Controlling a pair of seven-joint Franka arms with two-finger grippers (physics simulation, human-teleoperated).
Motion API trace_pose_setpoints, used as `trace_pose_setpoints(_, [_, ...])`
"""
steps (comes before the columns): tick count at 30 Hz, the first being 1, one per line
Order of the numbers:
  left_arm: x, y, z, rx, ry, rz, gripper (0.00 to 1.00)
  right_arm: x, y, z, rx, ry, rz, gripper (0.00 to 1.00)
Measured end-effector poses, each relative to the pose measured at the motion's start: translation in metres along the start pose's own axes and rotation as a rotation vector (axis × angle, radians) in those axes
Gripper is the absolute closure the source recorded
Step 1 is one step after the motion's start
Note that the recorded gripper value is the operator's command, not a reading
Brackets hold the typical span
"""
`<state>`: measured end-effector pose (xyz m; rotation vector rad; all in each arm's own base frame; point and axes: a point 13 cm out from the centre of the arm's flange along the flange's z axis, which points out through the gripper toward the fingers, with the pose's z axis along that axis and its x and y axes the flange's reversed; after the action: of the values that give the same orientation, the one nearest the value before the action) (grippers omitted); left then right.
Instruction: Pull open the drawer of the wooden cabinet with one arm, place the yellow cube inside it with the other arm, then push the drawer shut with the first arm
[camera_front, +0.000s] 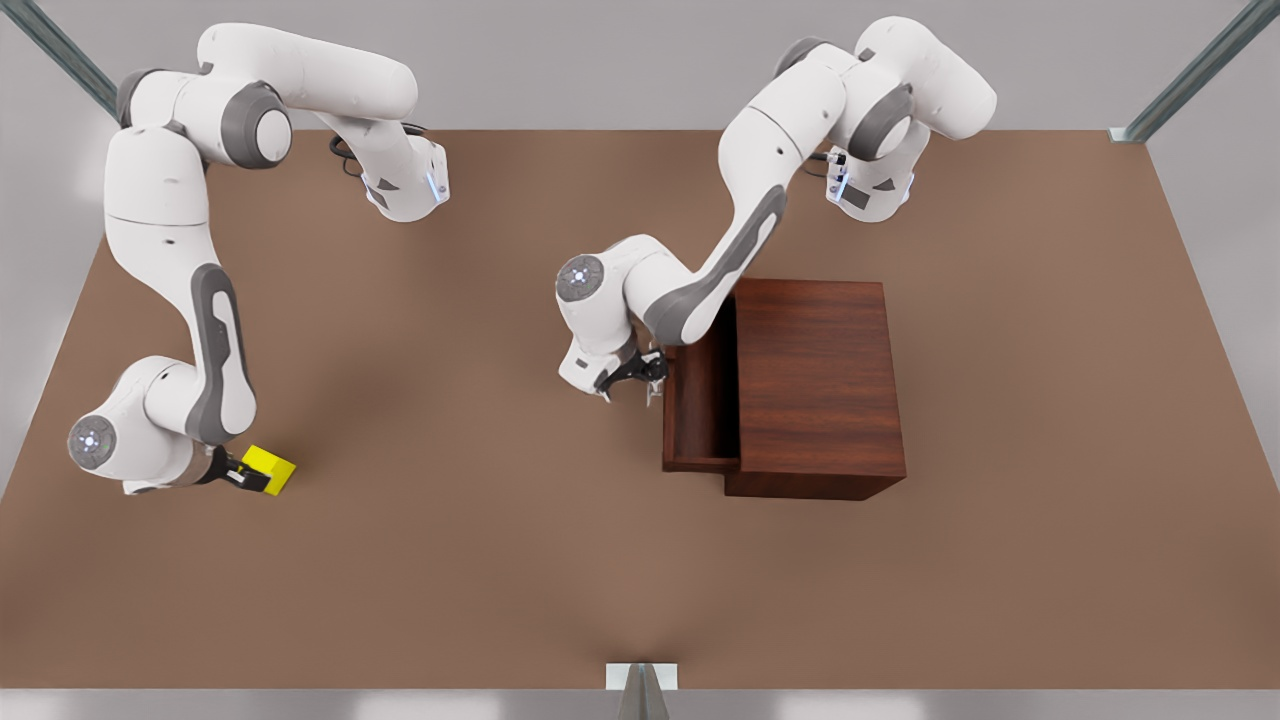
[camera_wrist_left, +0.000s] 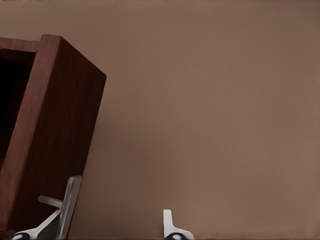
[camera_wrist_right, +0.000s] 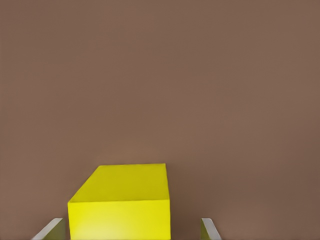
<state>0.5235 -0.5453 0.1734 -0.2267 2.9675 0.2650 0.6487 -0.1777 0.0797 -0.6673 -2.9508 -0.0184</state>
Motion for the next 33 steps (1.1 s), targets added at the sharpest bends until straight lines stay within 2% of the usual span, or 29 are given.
trace_pose_setpoints(4, [0.011,-0.013,-0.029,0.020,-0.015,-0.019,0.00,0.005,0.002,0.008,0.002,0.006,-0.020,0.00])
trace_pose_setpoints(6, [-0.002,0.009,-0.100,0.040,-0.031,-0.047,0.00,0.007,0.006,0.012,0.003,0.006,-0.032,0.00])
trace_pose_setpoints(8, [-0.047,0.075,-0.177,0.051,-0.031,-0.123,0.00,0.007,0.008,0.014,0.003,0.005,-0.042,0.00])
trace_pose_setpoints(10, [-0.125,0.197,-0.224,0.045,0.003,-0.271,0.00,0.010,0.008,0.021,0.004,0.009,-0.048,0.00])
trace_pose_setpoints(12, [-0.195,0.346,-0.210,0.011,0.099,-0.433,0.00,0.012,0.008,0.028,0.005,0.008,-0.053,0.00])
trace_pose_setpoints(13, [-0.209,0.411,-0.182,0.001,0.185,-0.491,0.00,0.011,0.008,0.028,0.005,0.003,-0.055,0.00])
trace_pose_setpoints(16, [-0.149,0.499,-0.107,0.020,0.374,-0.472,0.00,0.007,0.008,0.026,0.004,-0.013,-0.061,0.02])
trace_pose_setpoints(18, [-0.156,0.497,-0.094,0.077,0.354,-0.403,0.00,0.005,0.008,0.025,0.003,-0.021,-0.065,0.15])
trace_pose_setpoints(22, [-0.210,0.502,-0.102,0.182,0.261,-0.304,0.00,0.002,0.008,0.024,0.002,-0.030,-0.070,0.24])
trace_pose_setpoints(24, [-0.217,0.505,-0.099,0.212,0.253,-0.256,0.00,0.002,0.009,0.023,0.001,-0.033,-0.072,0.31])
trace_pose_setpoints(26, [-0.218,0.506,-0.093,0.224,0.249,-0.201,0.00,0.001,0.010,0.023,-0.001,-0.035,-0.076,0.33])
trace_pose_setpoints(27, [-0.218,0.504,-0.092,0.224,0.245,-0.171,0.00,0.001,0.010,0.022,-0.002,-0.035,-0.077,0.38])
trace_pose_setpoints(29, [-0.219,0.503,-0.090,0.227,0.236,-0.117,0.00,0.000,0.011,0.021,-0.006,-0.038,-0.080,0.42])
trace_pose_setpoints(33, [-0.220,0.504,-0.085,0.231,0.224,-0.032,0.00,-0.004,0.017,0.001,-0.020,-0.061,-0.085,0.42])
